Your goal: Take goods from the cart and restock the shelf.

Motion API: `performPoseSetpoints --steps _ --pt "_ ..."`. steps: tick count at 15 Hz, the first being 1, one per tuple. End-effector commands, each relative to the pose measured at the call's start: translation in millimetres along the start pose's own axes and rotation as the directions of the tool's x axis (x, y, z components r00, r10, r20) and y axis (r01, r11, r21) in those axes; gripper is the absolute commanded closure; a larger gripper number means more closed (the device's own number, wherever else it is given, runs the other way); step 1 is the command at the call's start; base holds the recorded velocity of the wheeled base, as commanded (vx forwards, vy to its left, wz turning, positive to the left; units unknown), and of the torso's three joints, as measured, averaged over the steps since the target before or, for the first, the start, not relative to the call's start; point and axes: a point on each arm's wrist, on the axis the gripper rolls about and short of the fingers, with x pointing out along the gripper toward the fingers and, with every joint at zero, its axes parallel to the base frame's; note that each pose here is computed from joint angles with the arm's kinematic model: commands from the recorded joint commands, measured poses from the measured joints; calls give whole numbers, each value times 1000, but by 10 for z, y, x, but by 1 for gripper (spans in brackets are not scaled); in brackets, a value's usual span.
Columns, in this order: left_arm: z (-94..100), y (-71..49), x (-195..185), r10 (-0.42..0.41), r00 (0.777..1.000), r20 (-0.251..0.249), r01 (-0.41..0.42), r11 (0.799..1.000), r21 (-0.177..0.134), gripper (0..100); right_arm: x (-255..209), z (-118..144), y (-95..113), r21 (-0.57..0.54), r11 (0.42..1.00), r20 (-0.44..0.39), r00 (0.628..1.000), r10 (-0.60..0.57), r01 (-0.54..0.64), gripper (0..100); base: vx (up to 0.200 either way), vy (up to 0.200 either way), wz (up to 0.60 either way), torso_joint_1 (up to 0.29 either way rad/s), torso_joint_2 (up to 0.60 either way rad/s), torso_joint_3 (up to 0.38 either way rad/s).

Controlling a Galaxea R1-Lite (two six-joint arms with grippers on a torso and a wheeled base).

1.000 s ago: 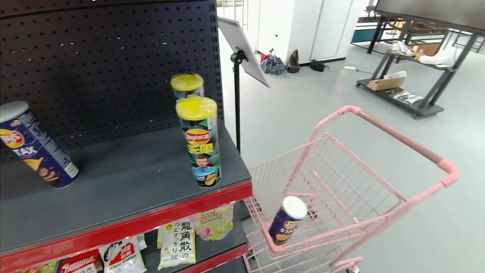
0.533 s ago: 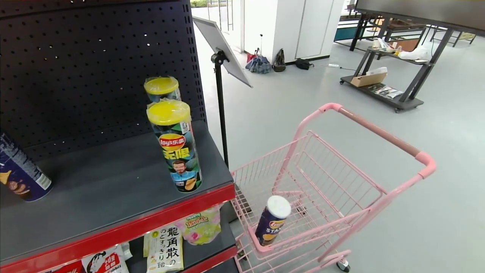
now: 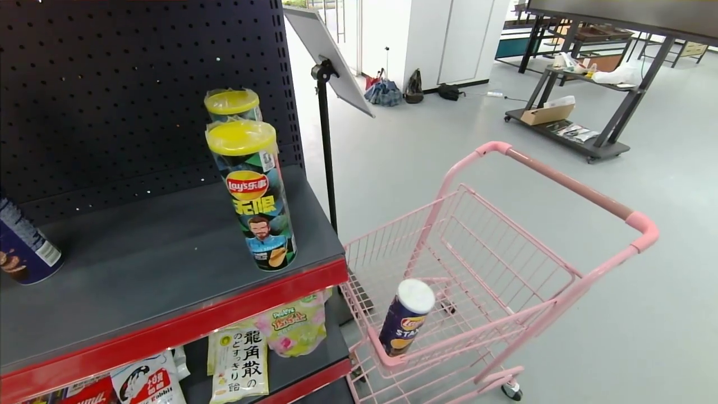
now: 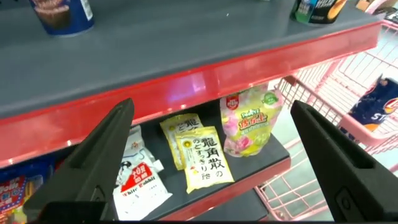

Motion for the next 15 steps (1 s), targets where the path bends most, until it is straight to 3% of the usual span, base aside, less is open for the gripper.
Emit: performPoseSetpoints --steps 1,6,15 --pt "0 0 0 0 1000 0 0 1000 0 0 0 1 0 0 1000 1 1000 1 -1 0 0 0 0 -134 378 237" --pt "0 0 0 0 1000 0 0 1000 0 0 0 1 0 0 1000 1 1000 1 -1 0 0 0 0 -146 398 246" --pt "0 0 0 0 1000 0 0 1000 0 0 0 1 0 -1 1000 1 1000 1 -1 0 0 0 0 -162 526 353"
